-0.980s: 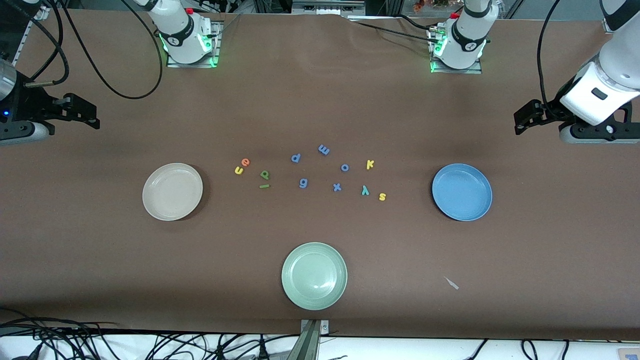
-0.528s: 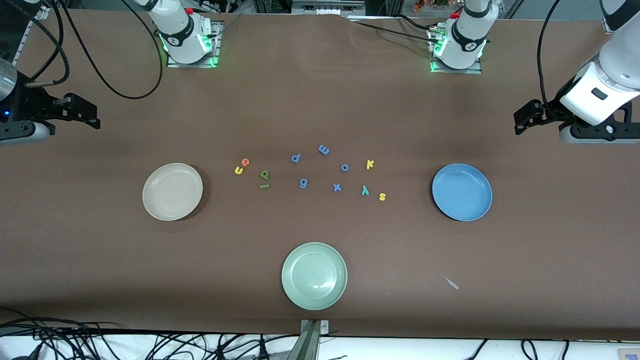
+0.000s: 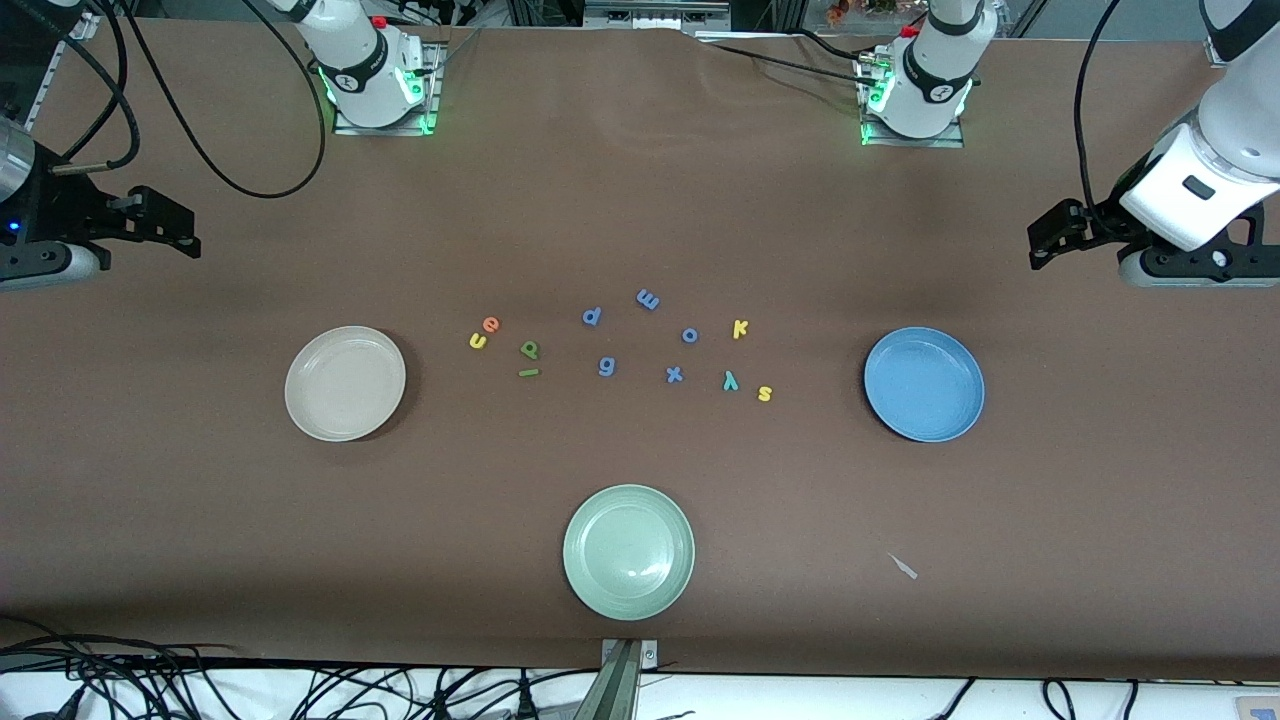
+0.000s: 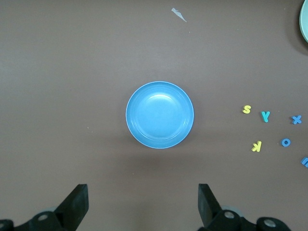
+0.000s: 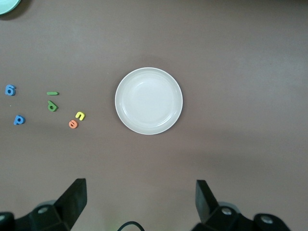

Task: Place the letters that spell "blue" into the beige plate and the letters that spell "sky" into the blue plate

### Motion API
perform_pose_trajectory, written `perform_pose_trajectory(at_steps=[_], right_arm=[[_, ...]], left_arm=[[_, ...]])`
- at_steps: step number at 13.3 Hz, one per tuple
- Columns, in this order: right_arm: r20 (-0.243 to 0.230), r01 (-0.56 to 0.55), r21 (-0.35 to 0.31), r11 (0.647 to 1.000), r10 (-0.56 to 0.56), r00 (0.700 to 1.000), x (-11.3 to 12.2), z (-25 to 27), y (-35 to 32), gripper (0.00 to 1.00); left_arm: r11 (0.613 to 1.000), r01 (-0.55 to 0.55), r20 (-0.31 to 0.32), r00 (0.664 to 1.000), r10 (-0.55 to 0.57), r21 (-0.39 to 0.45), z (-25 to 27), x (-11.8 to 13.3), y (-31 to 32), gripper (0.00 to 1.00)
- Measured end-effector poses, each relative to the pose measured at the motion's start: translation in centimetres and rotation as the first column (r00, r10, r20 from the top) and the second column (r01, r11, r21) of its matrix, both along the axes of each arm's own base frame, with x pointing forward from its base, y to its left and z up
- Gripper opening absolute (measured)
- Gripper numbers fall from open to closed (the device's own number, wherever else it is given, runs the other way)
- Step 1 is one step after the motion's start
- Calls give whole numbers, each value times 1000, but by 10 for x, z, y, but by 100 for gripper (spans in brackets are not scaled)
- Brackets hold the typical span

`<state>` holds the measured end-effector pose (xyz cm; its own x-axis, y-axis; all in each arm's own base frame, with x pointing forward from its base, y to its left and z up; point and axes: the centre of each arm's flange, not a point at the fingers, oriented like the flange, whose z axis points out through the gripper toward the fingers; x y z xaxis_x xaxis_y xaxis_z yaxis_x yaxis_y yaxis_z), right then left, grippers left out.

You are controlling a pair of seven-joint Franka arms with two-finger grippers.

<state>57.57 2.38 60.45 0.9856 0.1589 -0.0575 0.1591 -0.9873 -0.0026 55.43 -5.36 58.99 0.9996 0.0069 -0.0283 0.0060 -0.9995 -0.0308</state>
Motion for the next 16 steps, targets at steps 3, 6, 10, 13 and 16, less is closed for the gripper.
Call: perform_pose_trajectory(at_steps=[3,6,10,13,16], right_arm=[[0,-1,0,1000,1,1000,0,0,0,100],[0,-3,0,1000,3,1000,0,0,1,100],[0,-6,0,1000,6,1000,0,0,3,100],[1,-14,1,1000,14,1000,0,0,8,100],[1,-17,1,1000,17,1000,0,1,9,100]], left_arm=[[1000,0,0,1000,0,0,0,0,0,100],[1000,0,0,1000,0,0,0,0,0,100],[1000,4,-25,1000,-4,-3,-9,2,-2,100],[998,53,-80,995,-55,-29,-38,10,-35,100],[994,105,-139,984,-108,-30,-84,24,-84,100]])
